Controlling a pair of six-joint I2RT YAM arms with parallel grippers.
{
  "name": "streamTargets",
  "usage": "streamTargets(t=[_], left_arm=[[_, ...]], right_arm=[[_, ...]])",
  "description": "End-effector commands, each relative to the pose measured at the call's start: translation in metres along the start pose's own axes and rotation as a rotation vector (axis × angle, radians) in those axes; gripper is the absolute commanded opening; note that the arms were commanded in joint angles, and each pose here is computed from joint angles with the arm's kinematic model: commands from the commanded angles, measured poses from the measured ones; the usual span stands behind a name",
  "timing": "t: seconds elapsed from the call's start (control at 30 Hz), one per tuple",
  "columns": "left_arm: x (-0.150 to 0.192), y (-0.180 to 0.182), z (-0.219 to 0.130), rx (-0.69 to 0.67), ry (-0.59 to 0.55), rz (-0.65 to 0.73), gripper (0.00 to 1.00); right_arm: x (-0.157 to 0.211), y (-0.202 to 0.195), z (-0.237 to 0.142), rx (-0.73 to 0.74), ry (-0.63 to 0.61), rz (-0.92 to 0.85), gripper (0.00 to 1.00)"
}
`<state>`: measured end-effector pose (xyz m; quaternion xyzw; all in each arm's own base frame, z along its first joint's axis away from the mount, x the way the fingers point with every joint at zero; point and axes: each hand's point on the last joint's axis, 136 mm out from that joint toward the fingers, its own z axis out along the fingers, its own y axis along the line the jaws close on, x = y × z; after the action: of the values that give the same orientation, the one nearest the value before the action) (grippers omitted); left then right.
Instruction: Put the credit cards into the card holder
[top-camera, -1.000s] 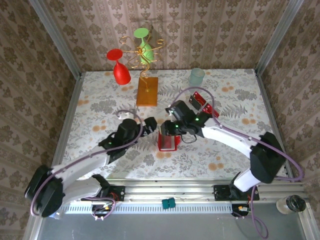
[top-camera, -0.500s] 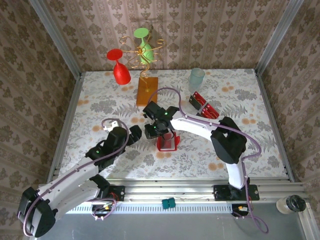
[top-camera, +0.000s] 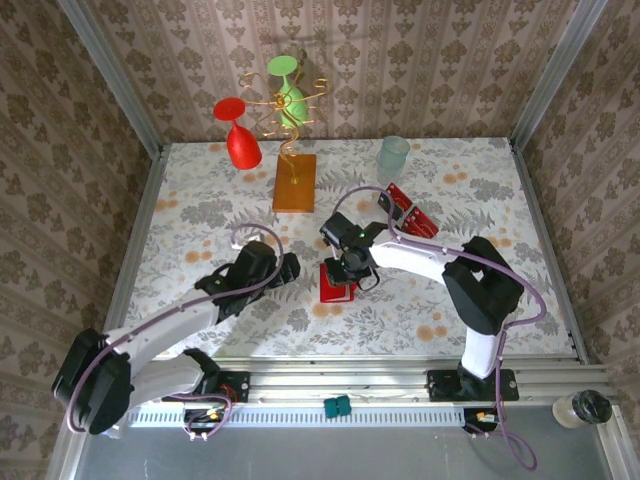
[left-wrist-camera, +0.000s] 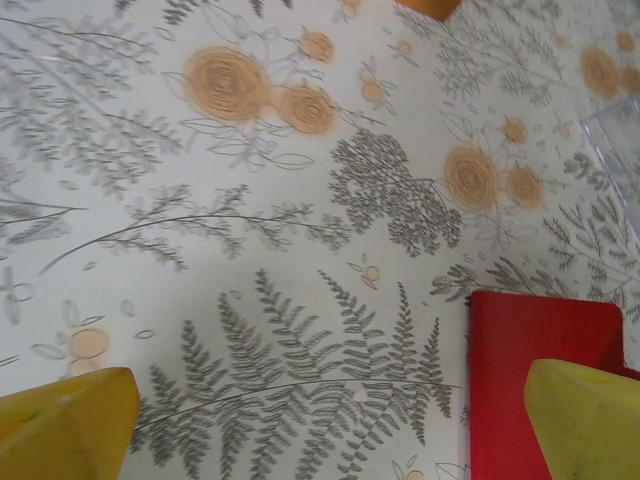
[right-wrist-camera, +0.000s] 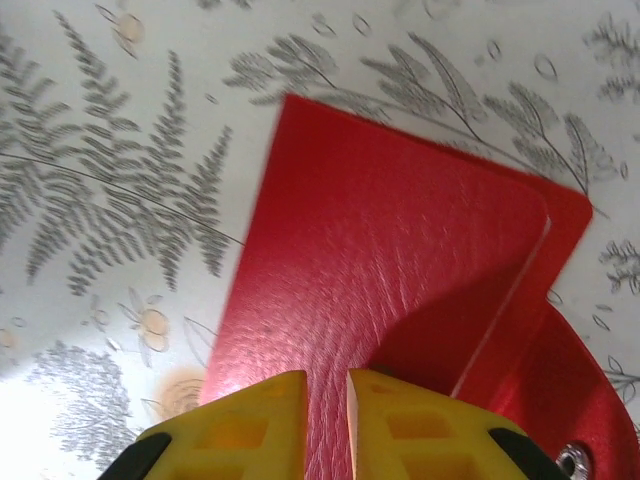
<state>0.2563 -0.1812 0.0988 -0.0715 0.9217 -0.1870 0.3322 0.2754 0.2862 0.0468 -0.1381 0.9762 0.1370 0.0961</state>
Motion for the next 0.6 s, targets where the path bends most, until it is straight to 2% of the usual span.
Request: streamTargets(t=[0.0,0.37,0.57], left_arm=[[-0.001,-0.026,0.007,0.055,0.036,0.099,1.0],[0.027,-0.05,0.045,0.031,0.157,0.29,1.0],[0.041,-0.056,0.054,0.055,0.187,0.322,1.0]], right_arm=[[-0.004,-0.005,-0.006,-0.01,-0.06,0.033,0.19],[0.008,-0.021,-0.002,-0.047,-0.085,0.112,0.19],[0.01,-0.021,0.001,-0.061,-0.084,0.124,0.19]])
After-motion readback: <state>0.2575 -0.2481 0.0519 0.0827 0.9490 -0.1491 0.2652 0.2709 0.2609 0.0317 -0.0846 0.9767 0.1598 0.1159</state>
